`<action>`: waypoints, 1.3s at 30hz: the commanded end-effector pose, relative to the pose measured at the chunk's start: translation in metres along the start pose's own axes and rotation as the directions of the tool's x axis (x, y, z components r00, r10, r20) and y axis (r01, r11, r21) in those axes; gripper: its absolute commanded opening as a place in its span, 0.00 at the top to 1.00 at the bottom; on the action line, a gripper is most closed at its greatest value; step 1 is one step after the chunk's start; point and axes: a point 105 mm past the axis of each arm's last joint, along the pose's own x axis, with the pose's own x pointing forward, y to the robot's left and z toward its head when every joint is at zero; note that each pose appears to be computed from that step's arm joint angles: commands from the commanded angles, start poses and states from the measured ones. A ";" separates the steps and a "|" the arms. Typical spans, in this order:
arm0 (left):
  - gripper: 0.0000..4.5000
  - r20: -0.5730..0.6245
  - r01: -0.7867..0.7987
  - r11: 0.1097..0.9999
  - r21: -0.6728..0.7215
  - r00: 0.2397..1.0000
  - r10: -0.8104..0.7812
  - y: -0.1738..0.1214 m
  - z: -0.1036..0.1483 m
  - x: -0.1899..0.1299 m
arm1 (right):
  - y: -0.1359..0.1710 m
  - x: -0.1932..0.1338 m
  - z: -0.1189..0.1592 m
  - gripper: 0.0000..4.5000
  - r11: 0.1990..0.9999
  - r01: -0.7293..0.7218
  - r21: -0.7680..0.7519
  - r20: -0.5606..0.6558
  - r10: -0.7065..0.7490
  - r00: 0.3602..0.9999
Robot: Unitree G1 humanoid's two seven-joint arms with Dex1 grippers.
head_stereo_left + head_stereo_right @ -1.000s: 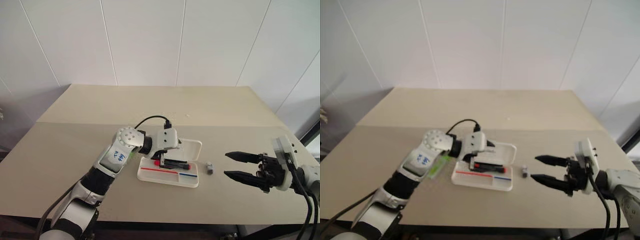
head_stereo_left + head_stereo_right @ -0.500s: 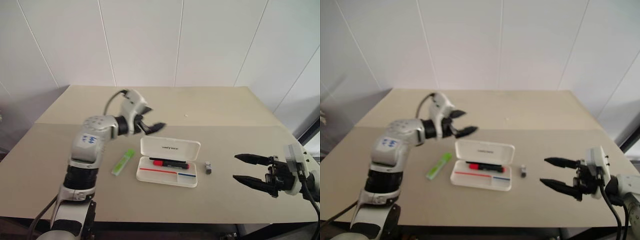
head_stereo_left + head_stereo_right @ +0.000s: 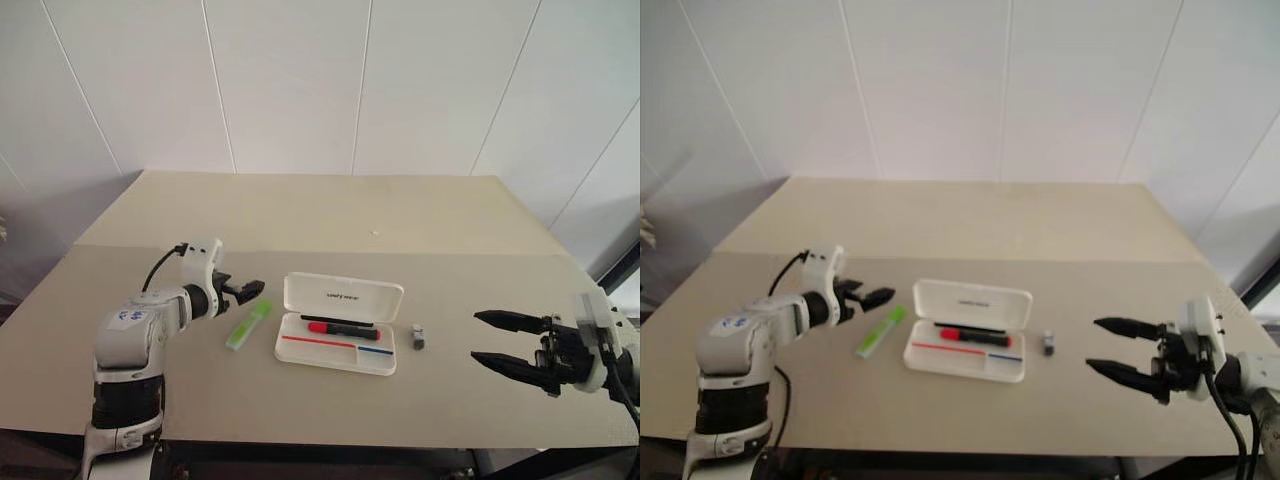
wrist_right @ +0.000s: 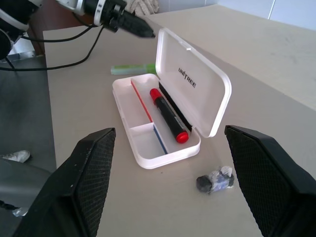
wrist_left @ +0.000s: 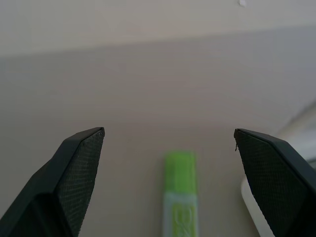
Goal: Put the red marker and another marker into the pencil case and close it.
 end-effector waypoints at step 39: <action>0.76 -0.318 0.002 0.995 0.097 0.948 0.029 0.005 -0.049 0.003 | -0.008 0.008 0.015 0.00 0.999 0.035 -0.021 0.027 -0.035 0.999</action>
